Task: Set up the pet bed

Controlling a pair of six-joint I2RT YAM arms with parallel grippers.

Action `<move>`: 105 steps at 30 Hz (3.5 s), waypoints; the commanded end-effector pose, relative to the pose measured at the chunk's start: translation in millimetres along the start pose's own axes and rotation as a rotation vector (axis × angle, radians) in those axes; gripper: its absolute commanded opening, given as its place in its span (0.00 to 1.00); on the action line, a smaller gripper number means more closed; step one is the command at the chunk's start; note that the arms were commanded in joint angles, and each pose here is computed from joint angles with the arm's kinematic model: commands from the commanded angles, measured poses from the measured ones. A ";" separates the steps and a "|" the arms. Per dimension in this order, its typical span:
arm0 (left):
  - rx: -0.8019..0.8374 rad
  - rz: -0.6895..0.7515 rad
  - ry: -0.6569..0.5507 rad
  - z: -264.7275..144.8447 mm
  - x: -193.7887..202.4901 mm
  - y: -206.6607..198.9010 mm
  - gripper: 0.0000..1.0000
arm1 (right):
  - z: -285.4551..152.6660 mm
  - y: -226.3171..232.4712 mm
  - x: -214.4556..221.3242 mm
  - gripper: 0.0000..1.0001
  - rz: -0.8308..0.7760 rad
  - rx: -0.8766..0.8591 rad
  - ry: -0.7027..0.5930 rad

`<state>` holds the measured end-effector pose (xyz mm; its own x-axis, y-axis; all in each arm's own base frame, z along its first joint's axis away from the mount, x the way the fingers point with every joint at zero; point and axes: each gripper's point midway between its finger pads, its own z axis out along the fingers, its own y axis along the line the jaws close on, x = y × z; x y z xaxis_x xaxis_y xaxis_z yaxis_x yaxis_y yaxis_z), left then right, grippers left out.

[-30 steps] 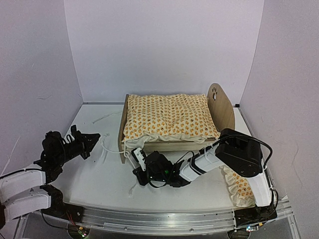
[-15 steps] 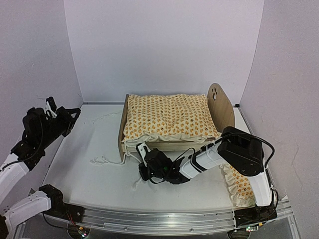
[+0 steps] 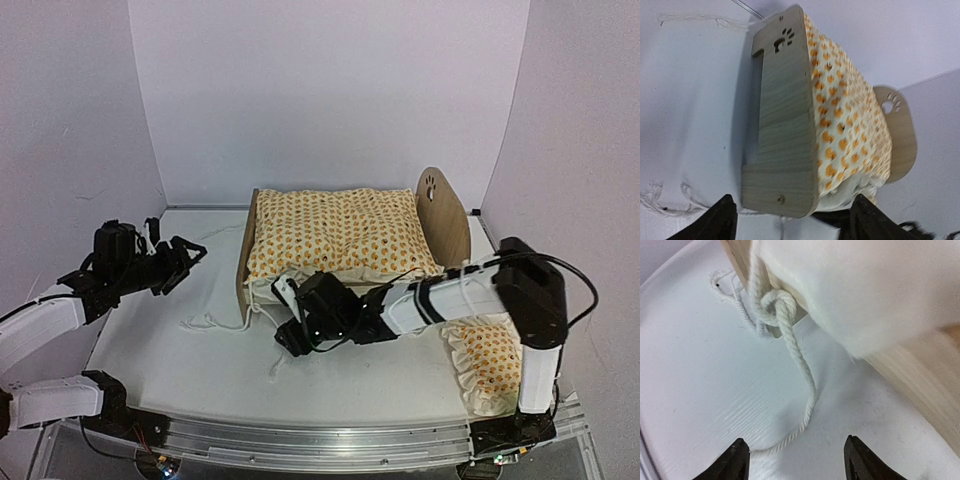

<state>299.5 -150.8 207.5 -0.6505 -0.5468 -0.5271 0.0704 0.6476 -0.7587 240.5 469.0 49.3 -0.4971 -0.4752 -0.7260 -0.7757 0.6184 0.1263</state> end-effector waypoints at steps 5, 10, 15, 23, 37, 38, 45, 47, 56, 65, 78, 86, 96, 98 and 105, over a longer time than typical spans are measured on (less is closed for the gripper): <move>0.201 0.155 0.055 -1.1 2.8 -43.5 0.91 | -186.2 -111.7 25.0 0.80 0.166 0.327 0.068; 0.237 0.198 0.104 14.6 0.5 -57.5 0.94 | -284.3 -181.0 40.3 0.83 0.499 0.559 -0.018; 0.286 0.250 0.152 32.4 -9.6 -79.5 0.96 | -352.9 -255.4 71.4 0.90 0.827 0.769 -0.032; 0.317 0.301 0.256 70.8 -8.6 -90.0 0.99 | -349.5 -299.2 45.3 0.91 0.819 0.517 -0.167; 0.509 0.450 0.397 119.1 27.4 -184.1 0.51 | -225.0 -217.1 -162.2 0.59 0.375 0.036 -0.214; 0.506 0.465 0.393 128.7 30.6 -189.4 0.50 | -207.2 -218.1 -167.2 0.52 0.401 -0.009 -0.209; 0.300 0.511 0.441 206.2 51.7 -152.0 0.37 | -120.3 -243.1 -147.4 0.31 0.463 0.028 -0.032; 0.199 0.531 0.451 216.3 57.9 -126.0 0.37 | -112.4 -250.5 -119.8 0.31 0.443 0.132 0.052; -0.133 0.643 0.429 198.3 59.3 -40.4 0.42 | -147.8 -313.6 -22.3 0.37 0.393 0.650 0.228; 0.121 0.679 0.309 101.4 23.3 -133.9 0.90 | -208.1 -226.3 -94.5 0.74 0.124 0.410 0.093; -0.147 0.911 0.313 93.2 106.4 -82.8 0.80 | -177.4 -155.3 -30.7 0.67 -0.036 0.325 0.191; -0.322 1.096 0.245 121.1 116.5 -71.6 0.84 | -160.3 -174.1 -11.8 0.52 -0.134 0.431 0.249; -0.463 1.198 0.180 118.9 98.6 -57.8 0.42 | -156.1 -189.2 -11.4 0.26 -0.183 0.517 0.264; -0.469 1.186 0.166 113.3 94.1 -60.0 0.28 | -164.2 -184.9 -20.3 0.20 -0.161 0.504 0.225; -0.429 1.116 0.109 84.4 79.1 -69.1 0.00 | -189.9 -173.7 -30.3 0.00 -0.113 0.465 0.146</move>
<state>305.6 -302.0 146.2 -0.4767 0.5582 -0.6791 0.4754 0.8135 0.3349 318.4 252.8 138.8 -0.5301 -0.6850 -0.4997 -0.6169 0.7159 -0.3270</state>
